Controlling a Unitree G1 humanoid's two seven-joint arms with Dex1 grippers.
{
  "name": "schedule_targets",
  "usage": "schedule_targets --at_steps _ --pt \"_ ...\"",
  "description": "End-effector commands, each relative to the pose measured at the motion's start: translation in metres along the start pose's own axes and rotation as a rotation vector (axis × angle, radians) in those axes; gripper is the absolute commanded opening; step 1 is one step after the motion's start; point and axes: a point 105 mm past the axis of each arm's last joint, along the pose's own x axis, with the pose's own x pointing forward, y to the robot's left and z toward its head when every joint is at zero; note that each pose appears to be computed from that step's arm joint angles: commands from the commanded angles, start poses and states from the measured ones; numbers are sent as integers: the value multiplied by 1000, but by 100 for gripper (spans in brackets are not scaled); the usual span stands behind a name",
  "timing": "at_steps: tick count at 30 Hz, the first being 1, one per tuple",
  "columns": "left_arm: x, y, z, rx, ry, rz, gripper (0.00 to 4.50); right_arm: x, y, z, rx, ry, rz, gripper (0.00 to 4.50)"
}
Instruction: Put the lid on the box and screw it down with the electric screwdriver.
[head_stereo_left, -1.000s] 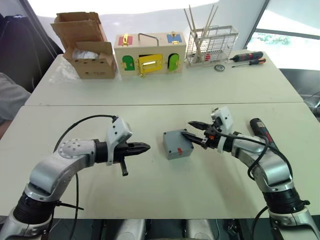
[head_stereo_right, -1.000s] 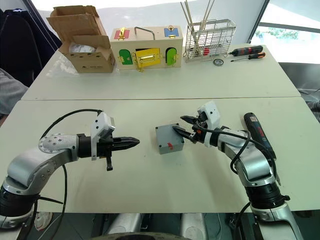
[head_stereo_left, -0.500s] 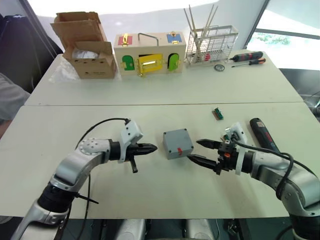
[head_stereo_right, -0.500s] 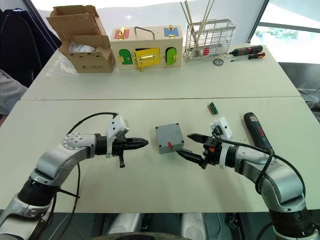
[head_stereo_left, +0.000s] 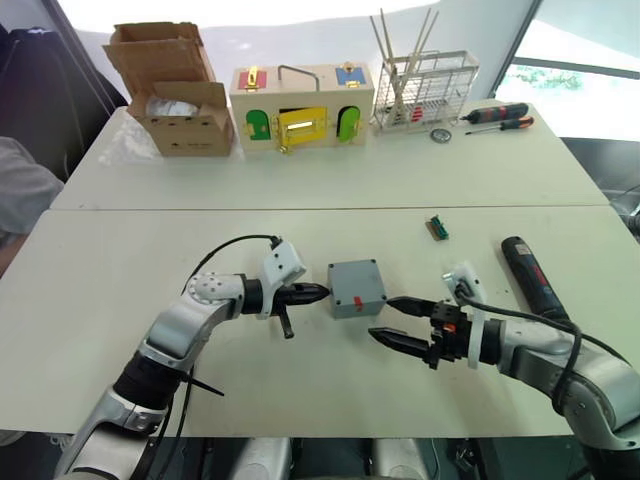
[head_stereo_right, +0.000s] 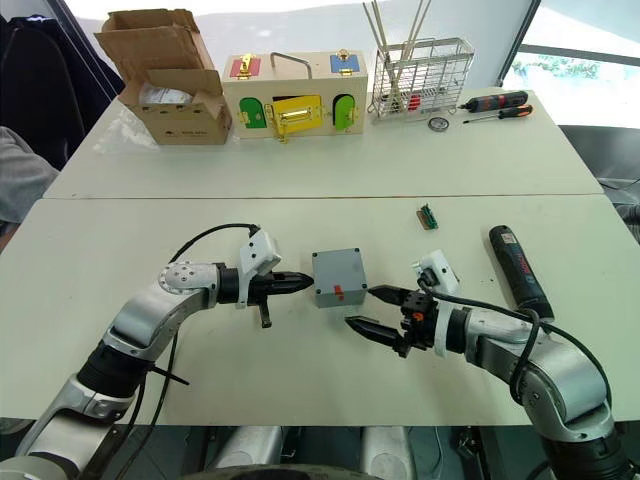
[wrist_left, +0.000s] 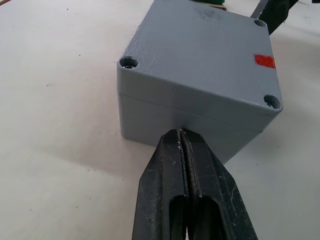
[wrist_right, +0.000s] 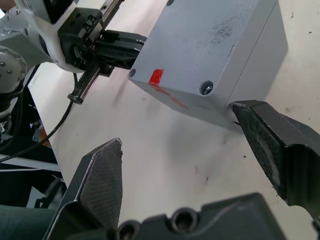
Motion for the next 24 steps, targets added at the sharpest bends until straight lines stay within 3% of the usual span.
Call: schedule_targets --at_steps 1,6,8,11,13,16,24 --pt "-21 9 17 59 -31 44 0 -34 -9 25 -74 -14 -70 406" --pt "-44 -6 45 84 -83 -28 0 -90 -38 70 -112 9 -211 406" --pt "-46 -15 57 93 -107 -67 0 -104 -48 77 -113 49 -248 429" --pt "-47 -42 73 147 -120 -180 0 -135 -87 83 -115 204 -394 429" --pt "-48 -56 76 188 -110 -234 0 -155 -109 78 -41 339 -483 429" --pt "-45 -67 78 213 -109 -256 0 -185 -123 50 52 614 -558 429" --pt "-40 -85 68 203 -93 -249 0 -181 -128 35 217 729 -403 429"
